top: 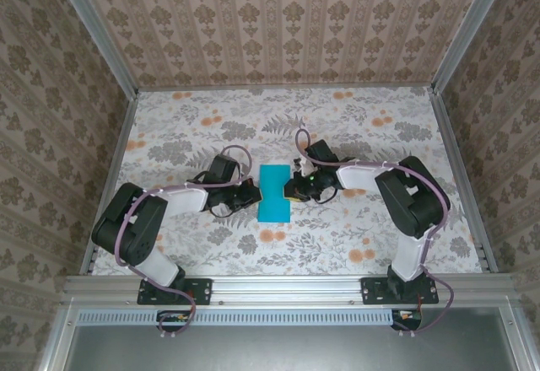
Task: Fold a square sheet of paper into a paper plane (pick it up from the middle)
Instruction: Fold the triangle a second time at the center of the table.
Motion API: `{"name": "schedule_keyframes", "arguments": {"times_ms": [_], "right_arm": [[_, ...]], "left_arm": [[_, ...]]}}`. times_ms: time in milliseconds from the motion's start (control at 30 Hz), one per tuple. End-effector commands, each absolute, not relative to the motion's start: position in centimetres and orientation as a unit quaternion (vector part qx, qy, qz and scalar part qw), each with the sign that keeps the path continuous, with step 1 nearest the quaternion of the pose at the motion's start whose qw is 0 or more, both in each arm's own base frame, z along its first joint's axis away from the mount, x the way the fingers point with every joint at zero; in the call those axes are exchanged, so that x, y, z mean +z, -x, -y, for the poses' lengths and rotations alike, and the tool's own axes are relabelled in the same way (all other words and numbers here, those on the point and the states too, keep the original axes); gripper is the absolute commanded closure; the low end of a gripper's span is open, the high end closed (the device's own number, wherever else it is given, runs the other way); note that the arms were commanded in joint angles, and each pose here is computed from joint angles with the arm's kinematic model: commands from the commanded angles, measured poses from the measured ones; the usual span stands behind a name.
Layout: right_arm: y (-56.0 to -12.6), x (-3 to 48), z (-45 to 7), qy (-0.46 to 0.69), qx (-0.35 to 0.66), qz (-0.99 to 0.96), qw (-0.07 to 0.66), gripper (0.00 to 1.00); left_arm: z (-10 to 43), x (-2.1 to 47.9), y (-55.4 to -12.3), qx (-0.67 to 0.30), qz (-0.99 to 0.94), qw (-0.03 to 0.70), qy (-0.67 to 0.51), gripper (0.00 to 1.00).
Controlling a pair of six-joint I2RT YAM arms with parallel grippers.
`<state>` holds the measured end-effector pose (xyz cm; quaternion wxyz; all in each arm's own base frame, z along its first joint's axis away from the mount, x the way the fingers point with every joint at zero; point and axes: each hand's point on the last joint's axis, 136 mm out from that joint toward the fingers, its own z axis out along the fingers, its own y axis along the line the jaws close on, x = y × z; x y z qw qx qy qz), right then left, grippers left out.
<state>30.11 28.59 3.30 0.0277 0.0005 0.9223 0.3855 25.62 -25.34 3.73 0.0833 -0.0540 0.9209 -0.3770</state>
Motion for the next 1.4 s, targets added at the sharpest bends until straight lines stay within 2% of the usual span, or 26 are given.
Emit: {"name": "schedule_keyframes", "arguments": {"times_ms": [0,100,233,300,767,1100,1367], "right_arm": [[-29.9,3.1,-29.4,0.012,0.386,-0.922,0.012,0.86],[-29.8,2.1,-28.9,0.007,0.366,-0.93,0.007,0.86],[-29.5,0.9,-28.1,0.001,0.341,-0.94,-0.001,0.86],[-29.4,0.3,-27.8,-0.003,0.328,-0.945,-0.006,0.86],[-29.2,-1.2,-26.3,-0.02,0.28,-0.96,-0.016,0.87],[-29.1,-1.3,-26.2,-0.022,0.277,-0.961,-0.019,0.87],[-29.0,-0.8,-26.8,-0.02,0.293,-0.956,-0.024,0.87]], "left_arm": [[25.8,4.1,-25.3,-0.389,-0.917,0.078,0.045,0.98],[26.3,4.1,-25.1,-0.395,-0.915,0.074,0.044,0.92],[27.3,4.1,-24.2,-0.408,-0.91,0.063,0.042,0.76],[27.8,4.0,-23.7,-0.417,-0.906,0.058,0.042,0.73],[29.0,4.3,-20.2,-0.436,-0.899,0.038,0.036,0.72],[30.8,7.7,-22.2,-0.481,-0.873,0.079,0.02,0.72],[31.9,7.4,-23.6,-0.485,-0.871,0.08,0.017,0.63]]}}
